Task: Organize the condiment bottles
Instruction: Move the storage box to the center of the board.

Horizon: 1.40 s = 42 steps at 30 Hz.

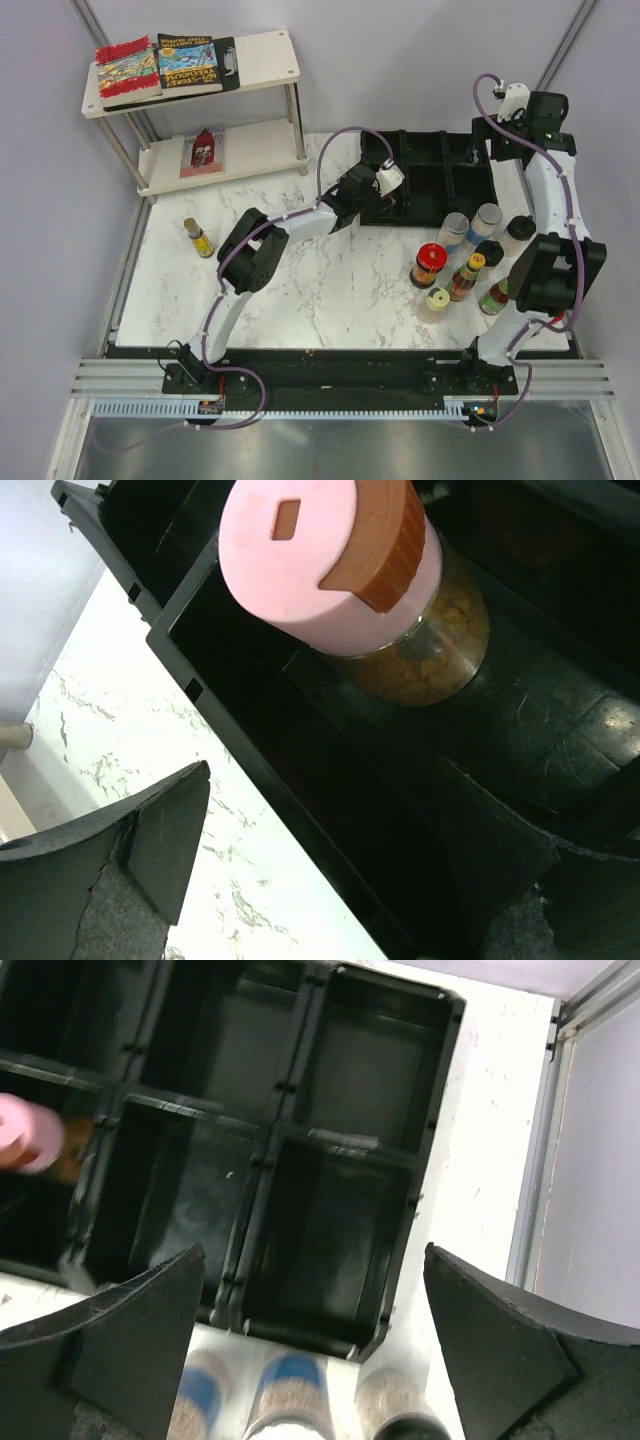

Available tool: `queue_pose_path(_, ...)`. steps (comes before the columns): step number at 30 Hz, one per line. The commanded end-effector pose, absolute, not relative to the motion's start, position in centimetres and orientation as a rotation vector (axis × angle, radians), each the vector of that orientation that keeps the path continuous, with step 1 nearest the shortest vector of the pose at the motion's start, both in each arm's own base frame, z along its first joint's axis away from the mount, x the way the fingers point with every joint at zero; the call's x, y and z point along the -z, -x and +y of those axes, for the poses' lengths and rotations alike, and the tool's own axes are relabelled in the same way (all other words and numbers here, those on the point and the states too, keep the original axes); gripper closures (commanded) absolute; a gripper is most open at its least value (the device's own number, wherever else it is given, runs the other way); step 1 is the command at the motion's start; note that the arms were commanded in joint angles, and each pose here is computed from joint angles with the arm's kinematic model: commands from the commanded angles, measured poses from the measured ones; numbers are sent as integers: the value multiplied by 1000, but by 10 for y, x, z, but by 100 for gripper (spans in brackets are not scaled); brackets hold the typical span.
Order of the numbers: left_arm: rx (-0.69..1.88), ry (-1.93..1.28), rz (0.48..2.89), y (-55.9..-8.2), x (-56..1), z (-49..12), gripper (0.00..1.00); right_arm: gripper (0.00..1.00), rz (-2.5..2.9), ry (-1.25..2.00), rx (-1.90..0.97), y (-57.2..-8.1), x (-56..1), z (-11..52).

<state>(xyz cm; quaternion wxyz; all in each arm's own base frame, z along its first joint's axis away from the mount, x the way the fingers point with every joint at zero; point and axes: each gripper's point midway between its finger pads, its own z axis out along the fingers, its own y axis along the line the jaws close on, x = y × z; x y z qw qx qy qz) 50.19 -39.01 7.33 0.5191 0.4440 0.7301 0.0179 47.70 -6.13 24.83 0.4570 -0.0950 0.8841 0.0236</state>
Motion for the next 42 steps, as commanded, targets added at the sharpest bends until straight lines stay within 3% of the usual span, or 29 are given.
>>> queue_pose_path(1, -38, -1081, 1847, -484, -73, -372, 1, 3, 2174, 193, -39, -514, -248, -59)
queue_pose_path(19, 126, -1121, 1920, -434, -75, -363, 1, 4, 2394, 372, -67, -535, -162, 25)
queue_pose_path(30, 282, -1182, 1915, -401, -83, -369, 1, 8, 2422, 354, -109, -530, -155, 41)
queue_pose_path(37, 266, -1106, 1898, -412, -117, -365, 1, 20, 2390, 321, -87, -519, -181, 38)
queue_pose_path(42, 256, -1050, 1856, -423, -156, -360, 1, 39, 2378, 313, -41, -506, -197, 32)
